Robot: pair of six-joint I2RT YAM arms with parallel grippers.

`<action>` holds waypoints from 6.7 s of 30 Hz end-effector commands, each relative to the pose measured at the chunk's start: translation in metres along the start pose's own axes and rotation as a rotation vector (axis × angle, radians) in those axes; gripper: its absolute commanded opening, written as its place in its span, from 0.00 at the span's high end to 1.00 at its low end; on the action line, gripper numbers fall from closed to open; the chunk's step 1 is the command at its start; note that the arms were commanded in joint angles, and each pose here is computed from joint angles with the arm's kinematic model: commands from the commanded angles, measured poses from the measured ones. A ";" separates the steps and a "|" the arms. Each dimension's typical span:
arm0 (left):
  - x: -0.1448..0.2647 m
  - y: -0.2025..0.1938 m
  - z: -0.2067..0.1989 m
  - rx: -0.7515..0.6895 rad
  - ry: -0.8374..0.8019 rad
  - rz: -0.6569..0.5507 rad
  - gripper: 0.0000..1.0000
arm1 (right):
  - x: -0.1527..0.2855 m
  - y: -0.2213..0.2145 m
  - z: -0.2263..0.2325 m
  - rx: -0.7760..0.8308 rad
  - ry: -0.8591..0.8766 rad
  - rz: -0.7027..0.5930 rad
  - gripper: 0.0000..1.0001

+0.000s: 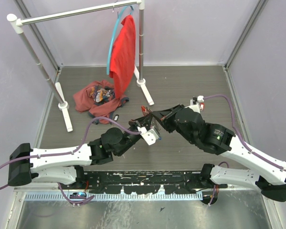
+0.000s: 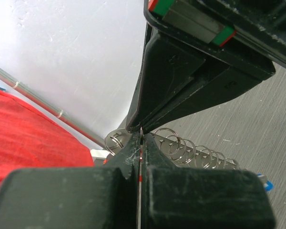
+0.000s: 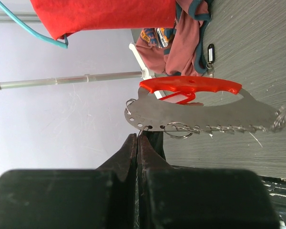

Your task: Put the keys on the keyring

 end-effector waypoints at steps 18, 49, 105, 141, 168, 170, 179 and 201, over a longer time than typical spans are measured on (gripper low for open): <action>0.010 0.013 0.026 0.074 0.116 -0.064 1.00 | 0.008 0.003 0.011 -0.025 0.056 -0.002 0.87; 0.041 0.045 0.056 0.291 -0.040 -0.116 1.00 | 0.082 0.058 0.034 0.863 0.374 -0.120 0.58; 0.081 0.148 0.098 0.588 -0.371 -0.611 1.00 | 0.120 -0.020 0.079 1.567 1.286 0.361 0.67; 0.080 0.139 0.093 0.542 -0.386 -0.550 0.74 | 0.129 -0.008 0.080 1.619 1.116 0.448 0.99; 0.075 0.113 0.066 0.455 -0.494 -0.342 0.70 | 0.106 0.006 0.061 1.789 0.734 0.569 0.99; 0.076 0.112 0.068 0.460 -0.482 -0.341 0.70 | 0.110 0.007 0.063 1.784 0.751 0.560 0.99; 0.067 0.112 0.068 0.444 -0.462 -0.310 0.62 | 0.104 0.007 0.059 1.814 0.656 0.628 0.99; 0.052 0.104 0.050 0.366 -0.556 -0.187 0.58 | 0.099 0.008 0.053 1.844 0.617 0.652 0.99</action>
Point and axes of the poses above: each gripper's point midway between its finger pads, its own x axis back along the fingers, its own z axis along the line the jaws close on, y = z × x, the point moved 7 cm from there along x, back along the fingers, and after that the axes turned 12 degrees about -x, right-handed, at the moved point
